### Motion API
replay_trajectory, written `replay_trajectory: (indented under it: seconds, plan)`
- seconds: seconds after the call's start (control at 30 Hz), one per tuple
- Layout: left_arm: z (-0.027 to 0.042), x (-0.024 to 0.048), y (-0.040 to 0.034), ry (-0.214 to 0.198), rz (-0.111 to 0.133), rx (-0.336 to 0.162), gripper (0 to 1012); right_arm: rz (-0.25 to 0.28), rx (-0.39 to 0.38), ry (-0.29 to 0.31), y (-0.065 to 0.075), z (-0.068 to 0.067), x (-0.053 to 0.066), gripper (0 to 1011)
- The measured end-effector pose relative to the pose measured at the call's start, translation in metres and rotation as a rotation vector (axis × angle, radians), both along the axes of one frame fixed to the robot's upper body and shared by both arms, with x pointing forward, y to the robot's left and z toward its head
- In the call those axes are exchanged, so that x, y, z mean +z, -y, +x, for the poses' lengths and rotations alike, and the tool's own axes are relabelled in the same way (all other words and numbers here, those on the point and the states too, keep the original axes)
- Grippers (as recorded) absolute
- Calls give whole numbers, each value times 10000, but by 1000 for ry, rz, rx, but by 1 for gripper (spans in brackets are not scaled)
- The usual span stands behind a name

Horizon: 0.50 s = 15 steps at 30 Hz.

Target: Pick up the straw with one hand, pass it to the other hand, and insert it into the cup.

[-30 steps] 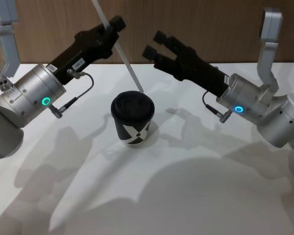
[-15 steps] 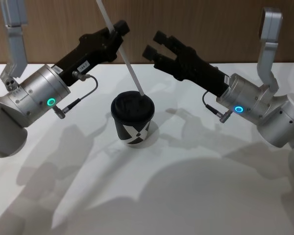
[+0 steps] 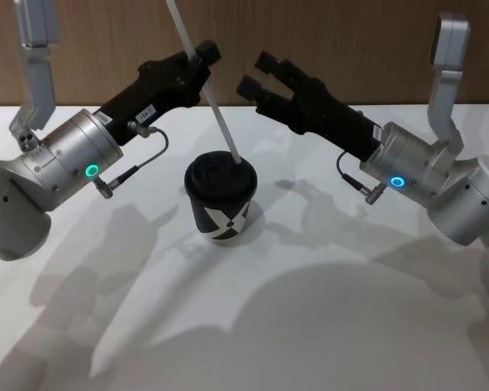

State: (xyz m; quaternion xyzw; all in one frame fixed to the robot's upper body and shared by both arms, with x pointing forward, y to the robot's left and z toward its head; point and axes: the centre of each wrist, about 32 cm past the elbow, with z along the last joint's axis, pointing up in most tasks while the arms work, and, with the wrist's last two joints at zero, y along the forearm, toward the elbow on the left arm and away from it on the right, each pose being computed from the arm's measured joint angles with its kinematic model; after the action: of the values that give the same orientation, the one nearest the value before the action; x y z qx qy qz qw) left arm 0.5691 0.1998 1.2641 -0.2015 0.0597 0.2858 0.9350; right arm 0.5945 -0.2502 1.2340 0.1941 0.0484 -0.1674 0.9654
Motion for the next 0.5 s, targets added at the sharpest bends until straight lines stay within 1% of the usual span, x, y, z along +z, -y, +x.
replay_trajectory:
  seconds: [0.5]
  plan:
    - [31,-21,27,-4,21,-1,11,0,0,0,0,0,0,1001]
